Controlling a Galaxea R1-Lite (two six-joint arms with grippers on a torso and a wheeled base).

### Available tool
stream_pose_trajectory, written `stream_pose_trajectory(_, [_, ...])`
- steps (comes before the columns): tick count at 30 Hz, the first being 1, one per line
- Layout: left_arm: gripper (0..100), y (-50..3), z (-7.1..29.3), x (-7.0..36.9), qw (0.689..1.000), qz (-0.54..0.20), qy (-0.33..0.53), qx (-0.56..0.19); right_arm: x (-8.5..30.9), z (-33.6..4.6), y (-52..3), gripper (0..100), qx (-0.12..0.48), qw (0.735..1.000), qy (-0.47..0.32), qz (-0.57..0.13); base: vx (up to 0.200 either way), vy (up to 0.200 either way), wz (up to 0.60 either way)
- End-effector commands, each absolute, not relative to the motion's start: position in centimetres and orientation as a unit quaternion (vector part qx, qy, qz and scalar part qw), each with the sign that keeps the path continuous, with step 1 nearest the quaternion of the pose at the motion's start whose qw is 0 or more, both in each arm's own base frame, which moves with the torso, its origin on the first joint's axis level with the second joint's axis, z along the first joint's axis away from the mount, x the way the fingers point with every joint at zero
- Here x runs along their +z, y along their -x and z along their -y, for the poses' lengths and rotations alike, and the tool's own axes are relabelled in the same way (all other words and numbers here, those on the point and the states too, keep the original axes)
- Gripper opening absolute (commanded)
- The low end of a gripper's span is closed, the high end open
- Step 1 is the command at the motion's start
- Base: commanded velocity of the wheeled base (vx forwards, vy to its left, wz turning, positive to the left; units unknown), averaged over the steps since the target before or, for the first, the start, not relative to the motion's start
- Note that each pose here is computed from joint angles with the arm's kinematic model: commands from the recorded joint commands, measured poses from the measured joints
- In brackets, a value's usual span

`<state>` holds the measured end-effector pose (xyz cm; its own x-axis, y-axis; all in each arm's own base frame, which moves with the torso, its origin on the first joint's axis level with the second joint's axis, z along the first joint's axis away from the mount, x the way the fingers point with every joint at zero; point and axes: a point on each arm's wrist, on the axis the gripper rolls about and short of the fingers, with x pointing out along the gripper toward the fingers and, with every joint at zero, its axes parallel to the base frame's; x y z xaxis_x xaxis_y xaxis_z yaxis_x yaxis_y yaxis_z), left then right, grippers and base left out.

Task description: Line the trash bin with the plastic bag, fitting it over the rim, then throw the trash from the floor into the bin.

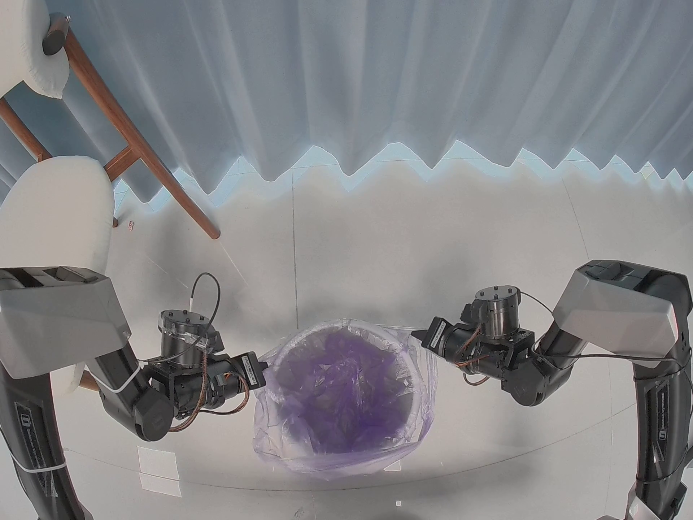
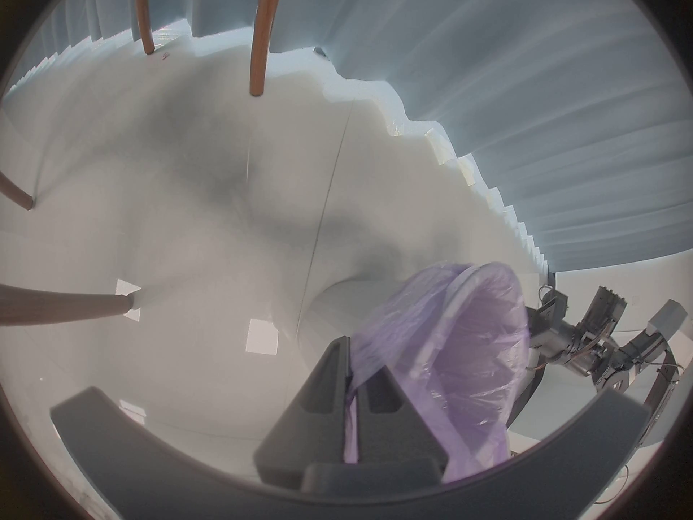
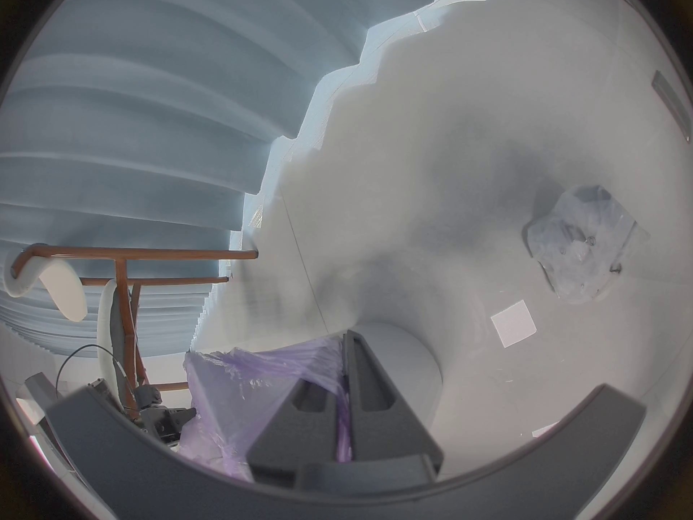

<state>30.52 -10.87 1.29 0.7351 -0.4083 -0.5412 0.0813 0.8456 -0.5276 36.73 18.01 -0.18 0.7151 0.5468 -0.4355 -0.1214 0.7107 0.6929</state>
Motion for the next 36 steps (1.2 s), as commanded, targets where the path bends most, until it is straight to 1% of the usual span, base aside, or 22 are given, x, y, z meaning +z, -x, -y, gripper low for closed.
stream_pose_trajectory(1, [0, -29.0, 10.7, 1.3, 0.902, -0.326, 0.243, -0.145, -0.8, -17.6, -35.6, 0, 0.18, 0.871, -0.326, -0.32, 0.0, 0.0, 0.0])
stream_pose_trajectory(6, [0, -28.1, 10.2, 0.8, 0.905, -0.321, 0.244, -0.139, -1.2, -16.8, -34.2, 0, 0.172, 0.87, -0.328, -0.326, 0.0, 0.0, 0.0])
stream_pose_trajectory(12, [0, -26.5, 9.7, 0.1, 0.896, -0.342, 0.254, -0.126, -1.7, -15.9, -32.8, 0, 0.171, 0.869, -0.335, -0.321, 0.0, 0.0, 0.0])
stream_pose_trajectory(13, [100, -26.2, 9.7, -0.2, 0.895, -0.347, 0.252, -0.126, -1.7, -15.9, -32.7, 100, 0.17, 0.868, -0.34, -0.32, 0.0, 0.0, 0.0])
stream_pose_trajectory(14, [100, -26.2, 9.7, -0.2, 0.895, -0.347, 0.251, -0.125, -1.6, -15.9, -32.7, 100, 0.17, 0.868, -0.342, -0.319, 0.0, 0.0, 0.0])
stream_pose_trajectory(16, [100, -26.1, 9.7, 0.0, 0.899, -0.331, 0.254, -0.132, -0.4, -16.0, -32.7, 100, 0.177, 0.862, -0.374, -0.293, 0.0, 0.0, 0.0])
stream_pose_trajectory(20, [100, -25.8, 9.5, 0.5, 0.905, -0.301, 0.263, -0.142, 2.0, -15.5, -31.8, 100, 0.177, 0.841, -0.431, -0.274, 0.0, 0.0, 0.0])
stream_pose_trajectory(22, [100, -25.5, 9.3, 0.6, 0.906, -0.298, 0.264, -0.142, 2.4, -15.3, -31.4, 100, 0.176, 0.837, -0.439, -0.274, 0.0, 0.0, 0.0])
stream_pose_trajectory(24, [100, -24.2, 8.8, 0.9, 0.908, -0.289, 0.267, -0.144, 3.2, -14.4, -29.8, 100, 0.166, 0.826, -0.459, -0.282, 0.0, 0.0, 0.0])
stream_pose_trajectory(25, [100, -24.2, 8.8, 0.9, 0.908, -0.289, 0.267, -0.144, 3.2, -14.4, -29.8, 100, 0.166, 0.826, -0.459, -0.282, 0.0, 0.0, 0.0])
stream_pose_trajectory(27, [100, -22.2, 8.1, 1.1, 0.903, -0.311, 0.263, -0.135, 3.9, -13.3, -27.1, 100, 0.16, 0.809, -0.483, -0.296, 0.0, 0.0, 0.0])
stream_pose_trajectory(29, [100, -20.9, 7.5, 1.9, 0.903, -0.312, 0.263, -0.134, 4.1, -12.7, -25.3, 100, 0.168, 0.8, -0.488, -0.308, 0.0, 0.0, 0.0])
stream_pose_trajectory(33, [100, -20.1, 7.1, 3.7, 0.909, -0.283, 0.272, -0.14, 4.4, -12.1, -24.1, 100, 0.178, 0.803, -0.49, -0.29, 0.0, 0.0, 0.0])
stream_pose_trajectory(34, [100, -19.9, 7.0, 4.6, 0.91, -0.264, 0.288, -0.143, 4.5, -11.7, -23.4, 100, 0.171, 0.807, -0.489, -0.283, -0.2, 0.0, 0.0])
stream_pose_trajectory(36, [100, -19.7, 7.1, 5.5, 0.906, -0.249, 0.309, -0.146, 4.4, -11.3, -22.7, 100, 0.154, 0.814, -0.484, -0.281, -0.2, 0.0, 0.0])
